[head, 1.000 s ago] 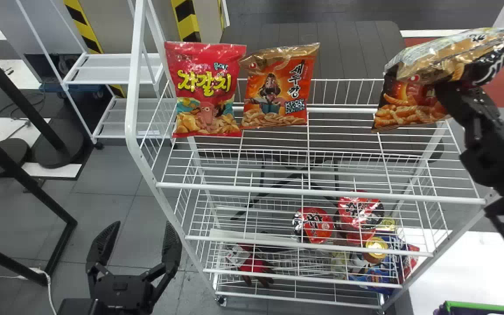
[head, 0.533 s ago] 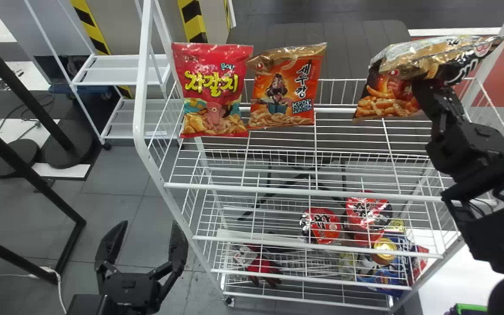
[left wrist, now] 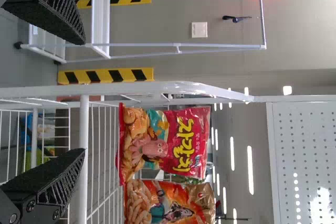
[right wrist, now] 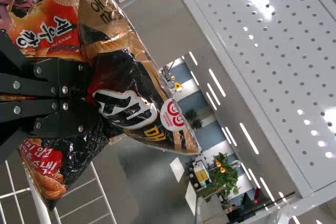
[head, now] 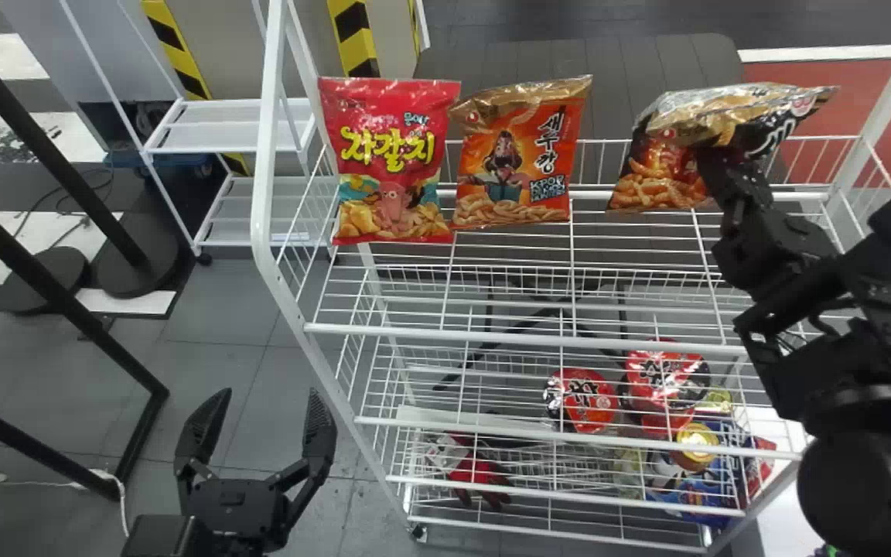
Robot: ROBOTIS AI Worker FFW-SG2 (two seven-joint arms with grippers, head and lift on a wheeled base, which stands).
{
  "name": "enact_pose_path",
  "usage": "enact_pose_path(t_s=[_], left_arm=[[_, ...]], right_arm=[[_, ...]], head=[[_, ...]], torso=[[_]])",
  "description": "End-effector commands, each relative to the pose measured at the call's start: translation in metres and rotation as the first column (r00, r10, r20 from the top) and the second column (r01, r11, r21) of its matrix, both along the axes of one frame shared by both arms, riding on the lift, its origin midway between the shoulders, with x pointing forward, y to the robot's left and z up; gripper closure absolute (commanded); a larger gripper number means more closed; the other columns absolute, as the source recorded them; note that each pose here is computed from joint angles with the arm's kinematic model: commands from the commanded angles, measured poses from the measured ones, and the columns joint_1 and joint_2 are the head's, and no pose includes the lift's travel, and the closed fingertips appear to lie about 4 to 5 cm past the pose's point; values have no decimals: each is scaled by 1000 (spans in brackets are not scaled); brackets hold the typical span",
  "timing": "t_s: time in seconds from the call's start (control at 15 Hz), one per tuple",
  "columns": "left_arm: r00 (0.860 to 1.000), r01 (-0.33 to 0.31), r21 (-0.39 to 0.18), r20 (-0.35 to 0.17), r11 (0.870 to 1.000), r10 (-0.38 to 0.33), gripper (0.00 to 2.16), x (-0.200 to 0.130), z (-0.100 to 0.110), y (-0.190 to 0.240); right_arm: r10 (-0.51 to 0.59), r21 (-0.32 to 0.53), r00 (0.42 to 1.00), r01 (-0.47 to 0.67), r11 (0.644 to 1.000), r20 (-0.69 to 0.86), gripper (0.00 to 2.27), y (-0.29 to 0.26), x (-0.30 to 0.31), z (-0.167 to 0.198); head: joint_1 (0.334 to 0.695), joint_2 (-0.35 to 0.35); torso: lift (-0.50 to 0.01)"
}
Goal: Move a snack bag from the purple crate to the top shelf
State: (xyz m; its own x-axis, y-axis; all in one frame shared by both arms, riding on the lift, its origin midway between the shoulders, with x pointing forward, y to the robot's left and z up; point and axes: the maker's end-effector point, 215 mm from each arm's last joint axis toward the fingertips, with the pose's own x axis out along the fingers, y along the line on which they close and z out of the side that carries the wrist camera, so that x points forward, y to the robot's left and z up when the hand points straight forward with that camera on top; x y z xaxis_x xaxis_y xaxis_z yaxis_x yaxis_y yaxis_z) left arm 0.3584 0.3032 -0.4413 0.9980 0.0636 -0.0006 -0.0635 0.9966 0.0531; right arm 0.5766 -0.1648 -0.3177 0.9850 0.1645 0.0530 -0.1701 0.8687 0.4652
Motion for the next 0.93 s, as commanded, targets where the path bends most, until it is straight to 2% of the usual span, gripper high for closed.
enact_pose_path(t_s=[0.0,0.33,0.6,0.87], left_arm=[[1000,-1,1,-3,1000,1,76,0,-1,3],[1000,-6,7,-4,1000,6,76,0,-1,10],[1000,-9,10,4,1000,9,76,-1,1,13],[1000,-14,10,11,1000,14,76,-1,3,16]], right_arm=[[19,-2,999,-19,1000,-27,1932,9,16,-16],[0,74,999,2,997,-33,1932,9,33,-29],[-7,73,1000,8,997,-15,1932,23,29,-33],[-64,45,998,63,997,17,1929,15,31,-29]], head=[[695,163],[695,172],[695,182],[695,195]], torso=[[1],[1],[1],[1]])
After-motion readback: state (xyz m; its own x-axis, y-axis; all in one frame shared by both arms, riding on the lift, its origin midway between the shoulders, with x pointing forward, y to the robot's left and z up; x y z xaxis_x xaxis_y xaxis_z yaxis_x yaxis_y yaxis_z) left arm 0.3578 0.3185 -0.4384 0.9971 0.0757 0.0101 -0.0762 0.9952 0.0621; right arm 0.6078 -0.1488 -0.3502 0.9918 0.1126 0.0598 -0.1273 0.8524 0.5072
